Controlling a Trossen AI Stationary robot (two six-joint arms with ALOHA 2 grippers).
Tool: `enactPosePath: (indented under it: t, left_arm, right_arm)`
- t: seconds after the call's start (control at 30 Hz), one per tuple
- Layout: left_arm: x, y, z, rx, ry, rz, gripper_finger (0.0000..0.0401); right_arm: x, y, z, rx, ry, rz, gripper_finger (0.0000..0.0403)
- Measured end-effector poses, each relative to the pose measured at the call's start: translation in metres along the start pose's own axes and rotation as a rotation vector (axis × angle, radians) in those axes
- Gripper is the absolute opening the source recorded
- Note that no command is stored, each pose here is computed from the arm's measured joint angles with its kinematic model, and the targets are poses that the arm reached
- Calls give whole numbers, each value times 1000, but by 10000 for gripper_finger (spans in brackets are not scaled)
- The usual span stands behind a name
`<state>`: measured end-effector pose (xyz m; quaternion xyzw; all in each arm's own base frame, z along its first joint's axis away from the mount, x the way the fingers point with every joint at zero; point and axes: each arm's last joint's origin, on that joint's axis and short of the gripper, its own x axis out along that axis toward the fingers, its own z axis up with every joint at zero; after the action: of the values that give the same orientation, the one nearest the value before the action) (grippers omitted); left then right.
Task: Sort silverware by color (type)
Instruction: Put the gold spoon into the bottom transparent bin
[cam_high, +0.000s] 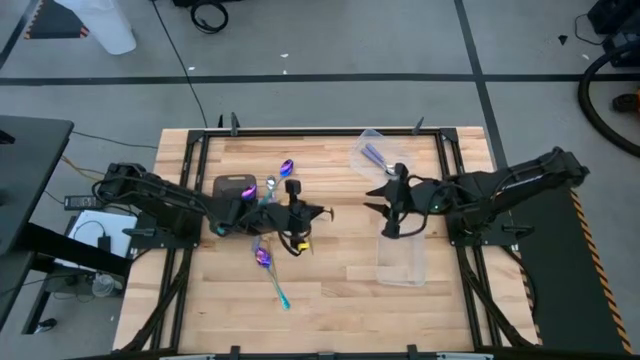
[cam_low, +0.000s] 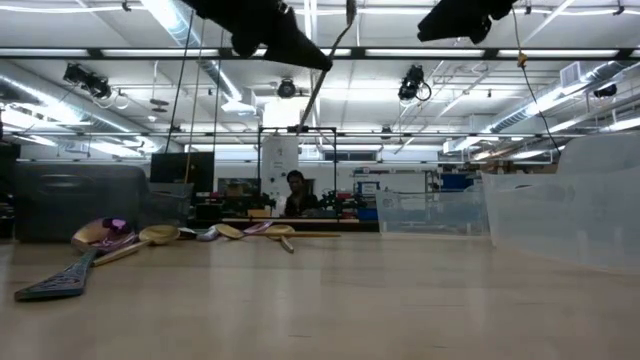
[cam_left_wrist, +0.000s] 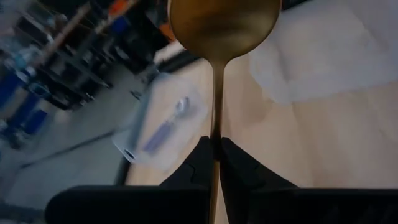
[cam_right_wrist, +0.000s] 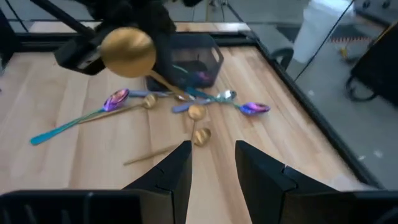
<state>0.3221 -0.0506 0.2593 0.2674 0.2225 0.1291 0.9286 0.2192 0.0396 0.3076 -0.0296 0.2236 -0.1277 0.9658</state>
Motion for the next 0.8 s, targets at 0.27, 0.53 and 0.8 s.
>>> enactPosePath:
  t: [0.27, 0.53, 0.8]
  left_arm:
    - [2, 14, 19, 74, -230, 29, 20]
    - [-3, 21, 33, 80, -406, 49, 20]
    - [-5, 33, 41, 42, -568, 49, 20]
  right_arm:
    - [14, 9, -2, -57, 13, 16, 132]
    - [16, 8, 4, -109, -50, -36, 132]
    - [27, 14, 21, -200, -209, -69, 148]
